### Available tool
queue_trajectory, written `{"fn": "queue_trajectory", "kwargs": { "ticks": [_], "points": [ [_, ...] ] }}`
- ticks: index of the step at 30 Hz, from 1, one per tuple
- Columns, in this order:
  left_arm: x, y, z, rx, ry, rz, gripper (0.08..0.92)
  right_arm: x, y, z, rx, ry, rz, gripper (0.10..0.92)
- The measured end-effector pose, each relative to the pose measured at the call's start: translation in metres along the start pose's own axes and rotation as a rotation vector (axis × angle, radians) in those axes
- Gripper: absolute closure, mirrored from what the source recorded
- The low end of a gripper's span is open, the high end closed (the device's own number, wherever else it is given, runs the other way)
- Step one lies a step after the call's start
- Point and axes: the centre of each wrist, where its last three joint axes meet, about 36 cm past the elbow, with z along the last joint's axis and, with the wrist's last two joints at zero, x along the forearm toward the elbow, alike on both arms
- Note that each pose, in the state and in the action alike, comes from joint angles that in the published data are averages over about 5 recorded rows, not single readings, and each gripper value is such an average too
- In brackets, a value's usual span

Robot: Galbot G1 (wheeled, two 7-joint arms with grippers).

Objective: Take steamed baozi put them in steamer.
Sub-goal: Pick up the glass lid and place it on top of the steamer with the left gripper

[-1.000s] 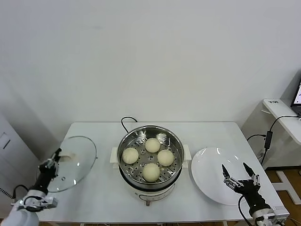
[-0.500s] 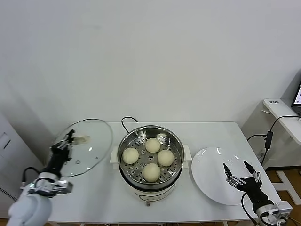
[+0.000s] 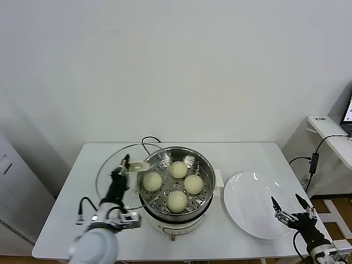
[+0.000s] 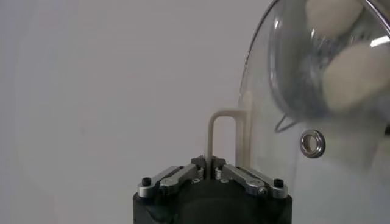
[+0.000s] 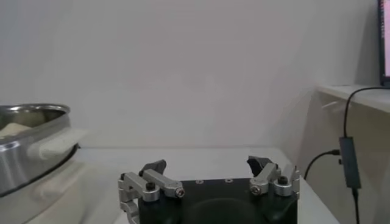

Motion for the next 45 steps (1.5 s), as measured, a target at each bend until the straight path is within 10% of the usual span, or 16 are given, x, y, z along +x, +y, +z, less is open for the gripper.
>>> {"fn": "queue_trajectory", "kwargs": {
  "ticks": [21,45],
  "points": [
    [-0.002,-0.019,-0.116,-0.010,-0.039,0.018,0.877,0.010,-0.003,0.005,0.008,0.025,0.020,0.200],
    [-0.013,-0.042,-0.136,-0.094,-0.021,0.011,0.877,0.014,-0.001,0.007,0.005,0.027,0.012,0.200]
  ]
}}
